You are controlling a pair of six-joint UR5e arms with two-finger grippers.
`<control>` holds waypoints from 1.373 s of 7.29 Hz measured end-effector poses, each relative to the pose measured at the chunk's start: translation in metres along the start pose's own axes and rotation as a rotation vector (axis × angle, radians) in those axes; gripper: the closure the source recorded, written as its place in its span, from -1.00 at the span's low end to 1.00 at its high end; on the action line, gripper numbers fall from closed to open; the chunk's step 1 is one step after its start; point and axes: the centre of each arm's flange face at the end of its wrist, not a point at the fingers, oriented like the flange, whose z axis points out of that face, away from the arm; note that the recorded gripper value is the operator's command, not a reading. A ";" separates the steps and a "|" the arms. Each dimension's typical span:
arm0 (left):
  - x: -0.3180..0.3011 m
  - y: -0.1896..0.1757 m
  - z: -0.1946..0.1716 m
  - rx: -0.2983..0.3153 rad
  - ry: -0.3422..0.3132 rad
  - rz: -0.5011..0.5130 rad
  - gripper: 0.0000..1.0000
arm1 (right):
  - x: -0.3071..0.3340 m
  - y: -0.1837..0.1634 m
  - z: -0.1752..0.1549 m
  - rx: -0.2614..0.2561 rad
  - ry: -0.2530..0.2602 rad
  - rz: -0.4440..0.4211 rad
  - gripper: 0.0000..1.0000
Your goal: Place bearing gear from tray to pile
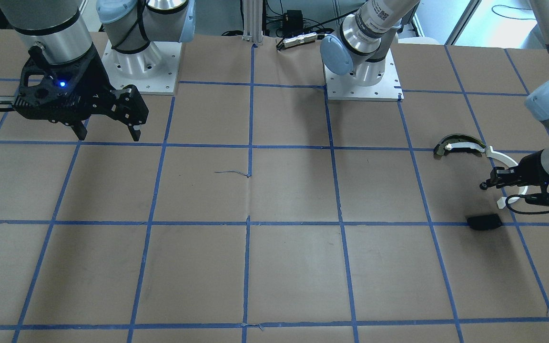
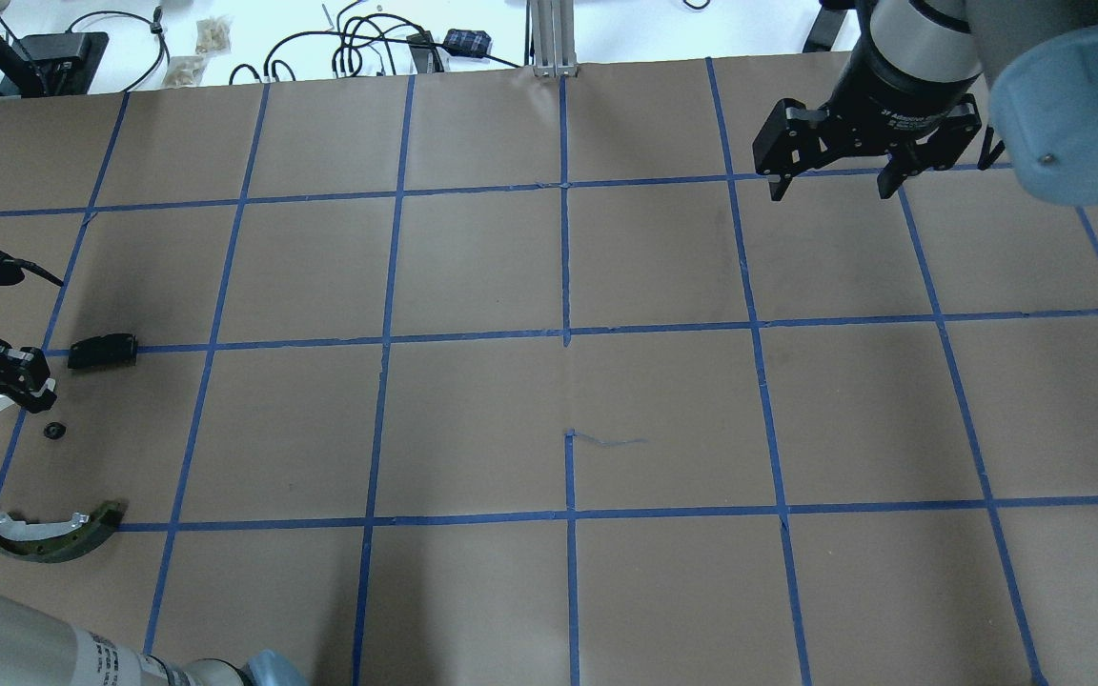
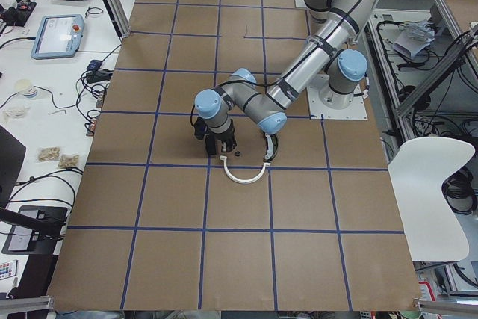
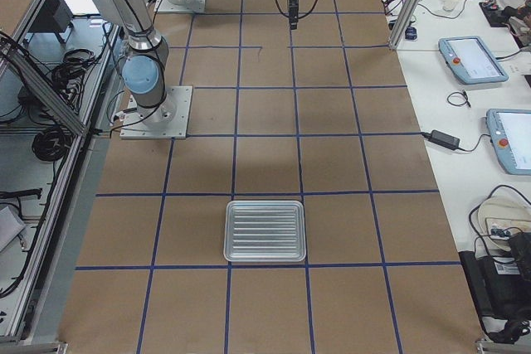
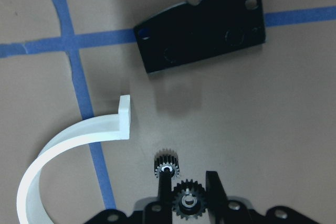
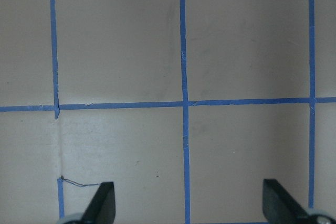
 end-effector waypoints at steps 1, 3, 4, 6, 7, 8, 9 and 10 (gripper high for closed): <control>0.001 0.002 0.007 -0.010 0.010 -0.005 1.00 | 0.000 0.001 -0.001 -0.001 0.000 -0.001 -1.00; 0.003 0.002 0.015 -0.020 0.023 -0.011 1.00 | -0.001 0.001 0.001 -0.003 -0.001 0.005 -1.00; 0.003 0.002 0.018 -0.024 0.026 -0.012 1.00 | -0.001 0.001 0.002 -0.002 -0.002 0.005 -1.00; 0.002 0.002 0.021 -0.029 0.028 -0.014 0.56 | -0.001 0.000 0.002 0.000 -0.002 0.006 -1.00; 0.002 0.001 0.022 -0.031 0.029 -0.014 0.54 | -0.001 -0.001 0.003 0.000 -0.008 0.006 -1.00; 0.001 0.001 0.023 -0.033 0.031 -0.014 0.18 | -0.003 -0.002 0.003 -0.001 -0.018 0.004 -1.00; 0.001 0.000 0.025 -0.033 0.032 -0.014 -0.11 | -0.003 -0.003 0.003 0.001 -0.025 0.002 -1.00; 0.001 -0.001 0.026 -0.034 0.032 -0.015 -0.56 | -0.004 -0.003 0.002 0.004 -0.030 0.004 -1.00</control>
